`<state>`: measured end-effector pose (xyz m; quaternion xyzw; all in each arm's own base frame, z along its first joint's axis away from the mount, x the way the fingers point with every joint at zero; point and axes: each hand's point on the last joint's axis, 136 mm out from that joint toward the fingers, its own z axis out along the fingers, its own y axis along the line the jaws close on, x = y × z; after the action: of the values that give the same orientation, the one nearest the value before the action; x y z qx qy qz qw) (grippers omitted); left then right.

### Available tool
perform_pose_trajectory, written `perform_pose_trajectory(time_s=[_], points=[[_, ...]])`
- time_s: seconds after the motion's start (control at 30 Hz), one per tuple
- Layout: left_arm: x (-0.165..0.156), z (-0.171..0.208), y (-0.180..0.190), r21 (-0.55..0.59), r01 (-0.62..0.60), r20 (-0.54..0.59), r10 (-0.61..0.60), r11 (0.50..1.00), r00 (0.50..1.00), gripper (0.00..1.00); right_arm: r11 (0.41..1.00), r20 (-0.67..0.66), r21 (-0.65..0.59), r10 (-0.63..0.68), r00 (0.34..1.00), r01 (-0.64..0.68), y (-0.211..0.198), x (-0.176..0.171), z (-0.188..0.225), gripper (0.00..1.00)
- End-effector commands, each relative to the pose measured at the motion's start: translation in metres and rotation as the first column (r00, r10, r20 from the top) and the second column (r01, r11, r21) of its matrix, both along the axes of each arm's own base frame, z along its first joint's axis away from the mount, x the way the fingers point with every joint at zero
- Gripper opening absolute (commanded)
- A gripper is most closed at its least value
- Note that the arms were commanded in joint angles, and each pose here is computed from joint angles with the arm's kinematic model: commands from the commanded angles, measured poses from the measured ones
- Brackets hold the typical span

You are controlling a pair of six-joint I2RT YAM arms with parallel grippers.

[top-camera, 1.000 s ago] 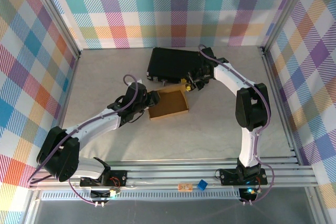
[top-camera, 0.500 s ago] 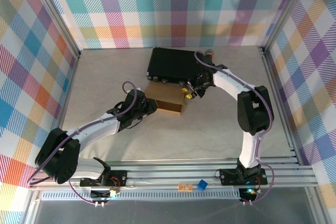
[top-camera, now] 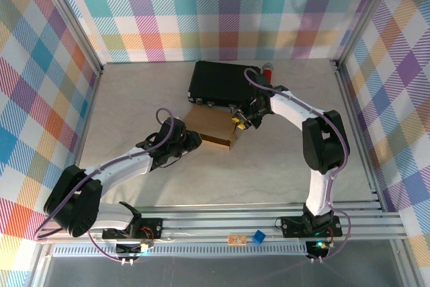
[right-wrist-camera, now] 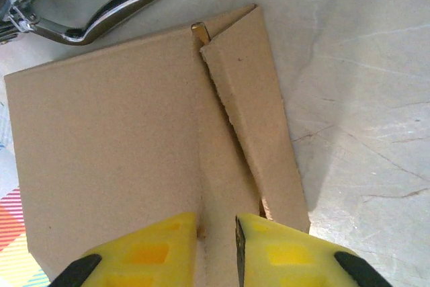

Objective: Fold the paper box

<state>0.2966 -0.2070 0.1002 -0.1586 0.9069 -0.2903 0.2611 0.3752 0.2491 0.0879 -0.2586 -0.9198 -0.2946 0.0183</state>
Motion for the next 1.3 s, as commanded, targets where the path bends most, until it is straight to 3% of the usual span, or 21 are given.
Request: perform_pose_trajectory(time_s=[0.0, 0.17, 0.3, 0.37, 0.5, 0.73, 0.93, 1.03, 1.27], points=[[-0.013, 0.026, -0.007, -0.073, 0.015, -0.025, -0.017, 0.997, 1.000, 0.47, 1.000, 0.021, -0.021, 0.022, 1.000, -0.021, -0.002, -0.002, 0.002, 0.22], [-0.044, 0.052, 0.004, -0.090, -0.010, -0.148, -0.004, 0.996, 0.989, 0.59, 0.999, 0.022, -0.030, 0.029, 0.999, -0.028, -0.001, 0.002, 0.002, 0.21], [-0.058, 0.092, 0.034, -0.060, -0.104, -0.131, 0.096, 0.993, 0.987, 0.65, 0.999, 0.035, -0.041, 0.037, 0.999, -0.035, -0.001, 0.006, 0.004, 0.22], [-0.056, 0.110, 0.050, -0.044, -0.151, -0.128, 0.144, 0.988, 0.981, 0.66, 0.998, 0.042, -0.044, 0.041, 0.998, -0.039, 0.000, 0.008, 0.007, 0.22], [-0.032, 0.114, 0.074, -0.018, -0.224, -0.232, 0.214, 0.974, 0.949, 0.68, 0.998, 0.052, -0.049, 0.050, 0.997, -0.047, 0.000, 0.012, 0.010, 0.23], [0.049, 0.083, 0.066, -0.002, -0.132, -0.267, 0.126, 0.991, 0.955, 0.69, 0.995, 0.054, -0.058, 0.083, 0.995, -0.080, -0.001, 0.007, 0.013, 0.26], [0.084, 0.036, 0.056, 0.008, -0.039, -0.304, 0.039, 0.999, 0.952, 0.62, 0.994, 0.036, -0.052, 0.101, 0.994, -0.099, -0.004, -0.005, 0.009, 0.27], [0.084, 0.015, 0.059, 0.041, -0.018, -0.328, 0.030, 0.999, 0.944, 0.56, 0.993, 0.030, -0.053, 0.109, 0.994, -0.108, -0.005, -0.009, 0.003, 0.27], [0.051, -0.032, 0.063, 0.060, -0.008, -0.421, 0.033, 0.998, 0.906, 0.49, 0.989, 0.016, -0.069, 0.135, 0.991, -0.133, -0.007, -0.015, -0.008, 0.27]])
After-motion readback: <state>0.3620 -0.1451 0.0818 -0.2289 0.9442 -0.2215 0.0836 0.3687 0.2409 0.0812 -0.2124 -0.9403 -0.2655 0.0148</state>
